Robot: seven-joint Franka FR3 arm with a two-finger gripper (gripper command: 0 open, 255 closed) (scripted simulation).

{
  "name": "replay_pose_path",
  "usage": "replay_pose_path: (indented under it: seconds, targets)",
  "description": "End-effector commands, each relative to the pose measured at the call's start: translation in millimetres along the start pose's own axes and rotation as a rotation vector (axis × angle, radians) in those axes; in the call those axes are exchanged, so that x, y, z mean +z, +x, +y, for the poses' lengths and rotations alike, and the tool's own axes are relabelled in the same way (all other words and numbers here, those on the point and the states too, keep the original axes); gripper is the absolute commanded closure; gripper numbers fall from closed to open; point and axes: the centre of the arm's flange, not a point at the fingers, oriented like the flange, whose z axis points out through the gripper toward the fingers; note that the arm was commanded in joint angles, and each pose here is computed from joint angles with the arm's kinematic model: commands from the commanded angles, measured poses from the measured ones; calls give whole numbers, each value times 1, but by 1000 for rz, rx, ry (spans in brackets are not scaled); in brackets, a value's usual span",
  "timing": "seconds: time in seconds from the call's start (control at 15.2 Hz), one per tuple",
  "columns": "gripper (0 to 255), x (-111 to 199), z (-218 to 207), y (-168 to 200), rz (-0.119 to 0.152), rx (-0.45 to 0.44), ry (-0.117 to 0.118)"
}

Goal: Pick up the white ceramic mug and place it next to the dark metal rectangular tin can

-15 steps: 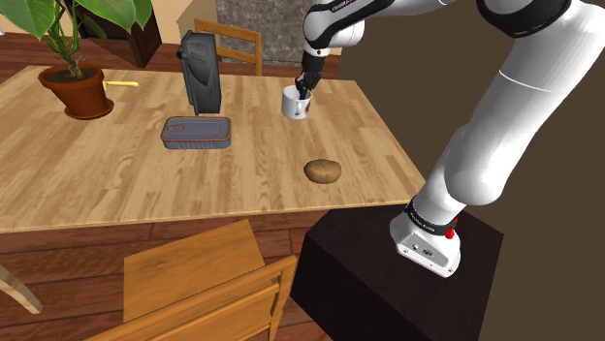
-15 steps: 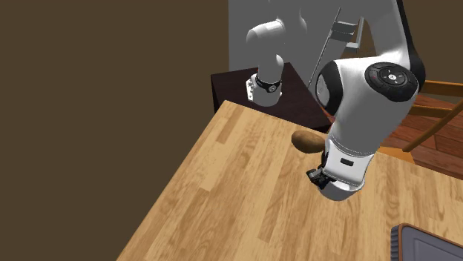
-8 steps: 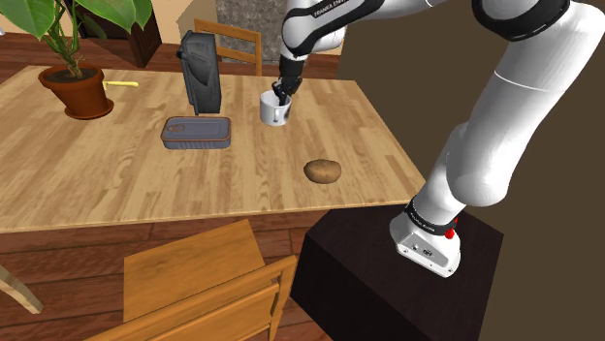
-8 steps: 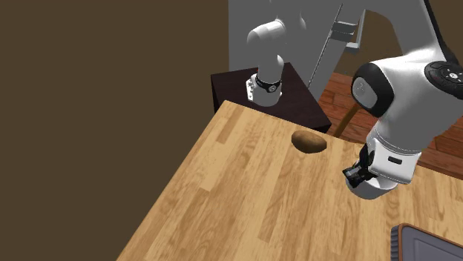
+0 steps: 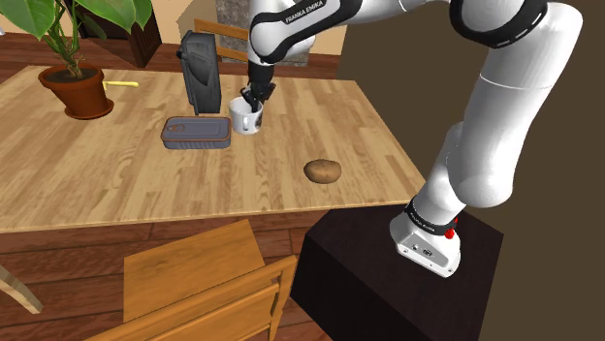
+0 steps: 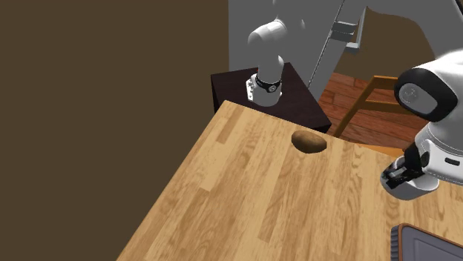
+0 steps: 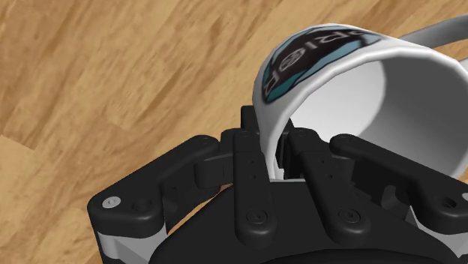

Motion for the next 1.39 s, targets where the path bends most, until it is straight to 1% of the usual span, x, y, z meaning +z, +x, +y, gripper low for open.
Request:
replay_pose_path:
  seconds: [0.0, 1.32]
  targets:
    - [255, 0, -27, 5, 0, 1, 0]
    - [255, 19, -281, 75, 0, 1, 0]
